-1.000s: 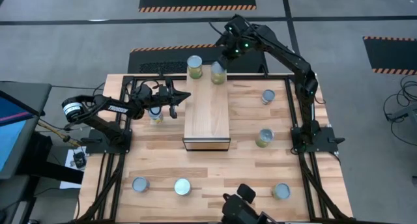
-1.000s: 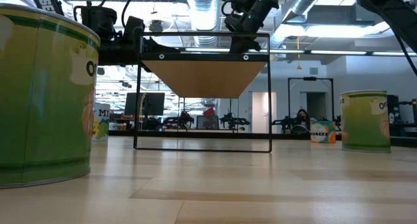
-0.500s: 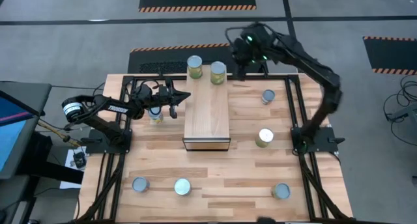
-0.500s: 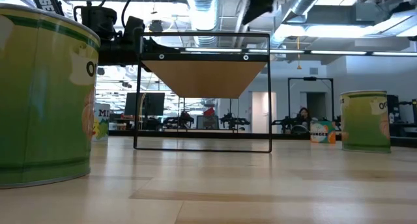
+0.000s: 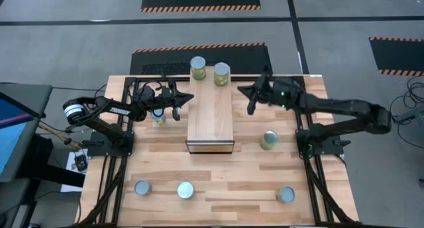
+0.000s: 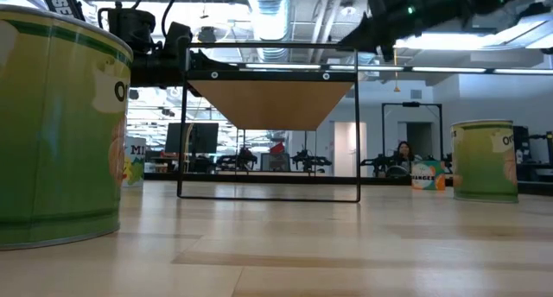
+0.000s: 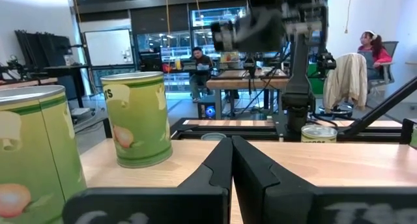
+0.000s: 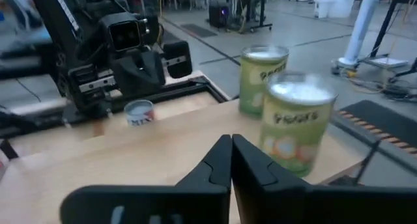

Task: Pick and place cans onto a shelf
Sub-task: Put the canned pears aligned with the other canned pears on the shelf

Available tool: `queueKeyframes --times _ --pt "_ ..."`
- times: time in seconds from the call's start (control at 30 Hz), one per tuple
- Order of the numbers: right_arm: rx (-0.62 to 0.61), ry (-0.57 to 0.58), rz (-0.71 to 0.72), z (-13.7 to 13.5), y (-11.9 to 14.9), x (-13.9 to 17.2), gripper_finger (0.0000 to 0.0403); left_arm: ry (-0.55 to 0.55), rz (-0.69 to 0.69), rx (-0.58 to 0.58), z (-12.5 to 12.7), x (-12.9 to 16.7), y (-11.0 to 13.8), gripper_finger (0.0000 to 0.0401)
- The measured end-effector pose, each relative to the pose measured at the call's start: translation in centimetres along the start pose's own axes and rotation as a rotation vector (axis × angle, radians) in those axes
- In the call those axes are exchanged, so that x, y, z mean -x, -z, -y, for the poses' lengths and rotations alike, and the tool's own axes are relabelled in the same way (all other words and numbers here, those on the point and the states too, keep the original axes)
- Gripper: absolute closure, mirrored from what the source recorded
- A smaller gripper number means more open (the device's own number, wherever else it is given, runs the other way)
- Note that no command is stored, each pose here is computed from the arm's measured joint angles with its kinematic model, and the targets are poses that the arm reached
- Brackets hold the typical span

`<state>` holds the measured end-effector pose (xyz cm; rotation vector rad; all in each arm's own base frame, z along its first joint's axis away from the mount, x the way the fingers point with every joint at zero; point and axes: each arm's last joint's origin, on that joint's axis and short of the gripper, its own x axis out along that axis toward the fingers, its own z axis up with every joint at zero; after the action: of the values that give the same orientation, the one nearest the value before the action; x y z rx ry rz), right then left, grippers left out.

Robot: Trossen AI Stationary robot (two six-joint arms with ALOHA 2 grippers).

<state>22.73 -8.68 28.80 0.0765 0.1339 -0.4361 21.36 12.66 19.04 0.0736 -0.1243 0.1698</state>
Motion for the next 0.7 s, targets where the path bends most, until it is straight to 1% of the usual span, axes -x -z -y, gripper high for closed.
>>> queueKeyframes --times 0.07,0.13,0.2,0.27,0.37,0.53,0.7 --pt "-0.034 -0.008 0.026 -0.1 1.3 -0.4 0.0366 0.0 0.0 0.001 0.0 0.0 0.0 0.0401" --pt "-0.04 -0.009 0.034 -0.1 2.1 -1.1 0.0365 0.0 0.0 0.001 0.0 0.0 0.0 0.0401" --pt "-0.042 0.0 0.02 -0.2 2.9 -2.2 0.0373 0.0 0.0 0.002 0.0 0.0 0.0 0.0401" --pt "-0.04 0.025 0.013 -0.1 3.7 -3.4 0.0391 0.0 -0.001 0.002 0.0 0.0 0.0 0.0401" --pt "-0.023 0.056 -0.012 -0.1 4.6 -5.3 0.0394 0.0 -0.001 0.002 0.0 0.0 0.0 0.0401" --pt "-0.016 0.064 -0.043 -0.2 5.1 -7.9 0.0398 0.0 -0.003 0.002 0.0 0.0 0.0 0.0401" --pt "-0.009 0.066 -0.053 -0.2 5.3 -9.0 0.0398 0.0 -0.003 0.003 0.0 0.0 0.0 0.0401"
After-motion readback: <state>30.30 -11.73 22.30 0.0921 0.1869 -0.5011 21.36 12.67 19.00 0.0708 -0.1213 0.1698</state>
